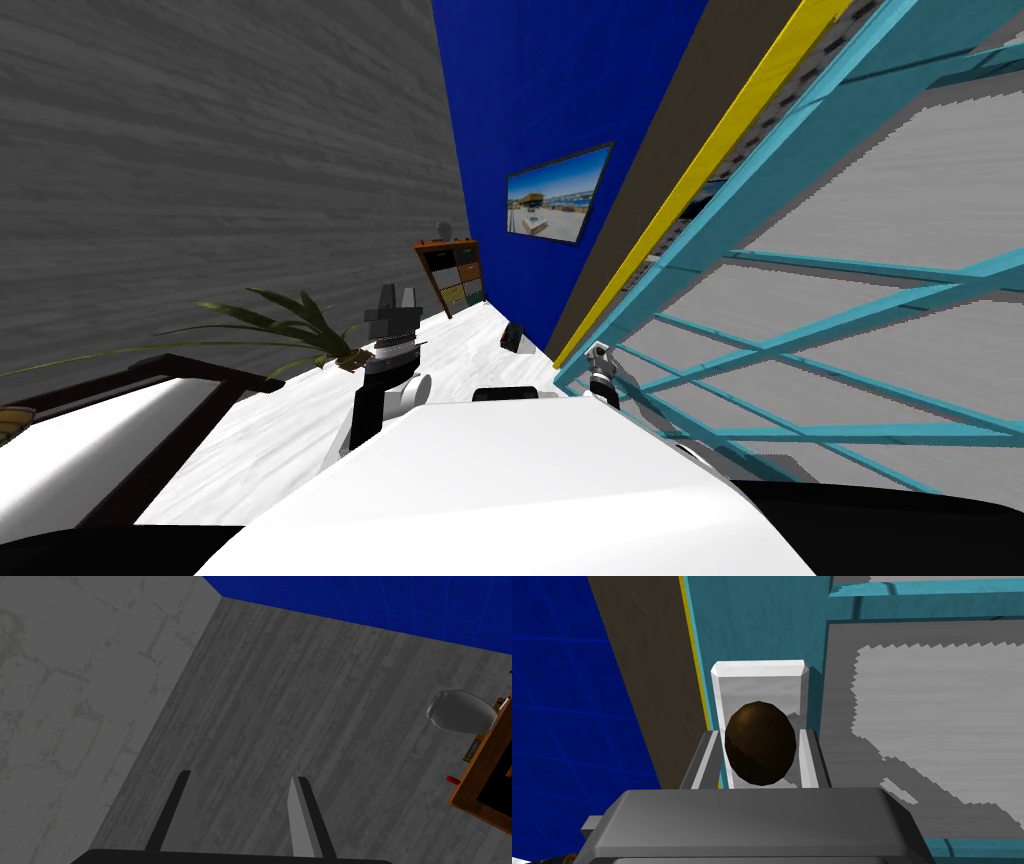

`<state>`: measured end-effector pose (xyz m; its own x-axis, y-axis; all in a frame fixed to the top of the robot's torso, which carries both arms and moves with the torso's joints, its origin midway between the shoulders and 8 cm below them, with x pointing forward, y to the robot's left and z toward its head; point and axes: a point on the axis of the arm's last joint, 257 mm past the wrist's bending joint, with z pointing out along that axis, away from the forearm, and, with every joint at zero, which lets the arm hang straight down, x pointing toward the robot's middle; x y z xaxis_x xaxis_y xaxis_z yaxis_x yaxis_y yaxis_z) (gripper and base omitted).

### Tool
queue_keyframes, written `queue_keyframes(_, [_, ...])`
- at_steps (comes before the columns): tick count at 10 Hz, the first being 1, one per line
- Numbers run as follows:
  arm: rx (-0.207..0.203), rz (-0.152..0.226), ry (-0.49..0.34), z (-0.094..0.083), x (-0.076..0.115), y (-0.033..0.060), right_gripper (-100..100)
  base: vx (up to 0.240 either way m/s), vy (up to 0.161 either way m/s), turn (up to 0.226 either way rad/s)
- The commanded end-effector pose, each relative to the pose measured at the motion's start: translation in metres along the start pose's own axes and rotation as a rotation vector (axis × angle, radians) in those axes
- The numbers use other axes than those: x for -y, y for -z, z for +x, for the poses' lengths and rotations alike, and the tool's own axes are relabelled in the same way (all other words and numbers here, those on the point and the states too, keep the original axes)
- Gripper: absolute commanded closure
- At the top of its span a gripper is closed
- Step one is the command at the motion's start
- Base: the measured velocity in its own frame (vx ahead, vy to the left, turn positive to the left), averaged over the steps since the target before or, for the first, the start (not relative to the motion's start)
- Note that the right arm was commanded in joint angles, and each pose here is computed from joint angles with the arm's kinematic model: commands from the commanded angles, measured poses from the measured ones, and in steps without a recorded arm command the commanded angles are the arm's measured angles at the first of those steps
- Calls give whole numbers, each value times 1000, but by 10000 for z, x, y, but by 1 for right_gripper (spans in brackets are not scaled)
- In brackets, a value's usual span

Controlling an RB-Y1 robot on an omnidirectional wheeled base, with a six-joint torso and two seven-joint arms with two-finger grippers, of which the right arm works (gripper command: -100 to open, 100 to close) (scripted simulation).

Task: Pull the door open

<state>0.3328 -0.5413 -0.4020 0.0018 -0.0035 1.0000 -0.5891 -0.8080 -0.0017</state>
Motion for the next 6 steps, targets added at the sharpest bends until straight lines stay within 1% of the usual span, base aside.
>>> queue_keyframes(1, [-2, 35, 1, 7, 99, 7, 100, -196, -1, 67])
queue_keyframes(2, [-2, 43, 1, 9, 121, 9, 100, -243, 35, 67])
queue_keyframes(3, [-3, 69, 1, 13, 194, 17, 100, -226, 56, 40])
queue_keyframes(4, [-3, 87, 1, 15, 245, 25, 100, -229, 31, 55])
queue_keyframes(6, [-3, 136, 1, 18, 383, 51, 100, -282, 37, 62])
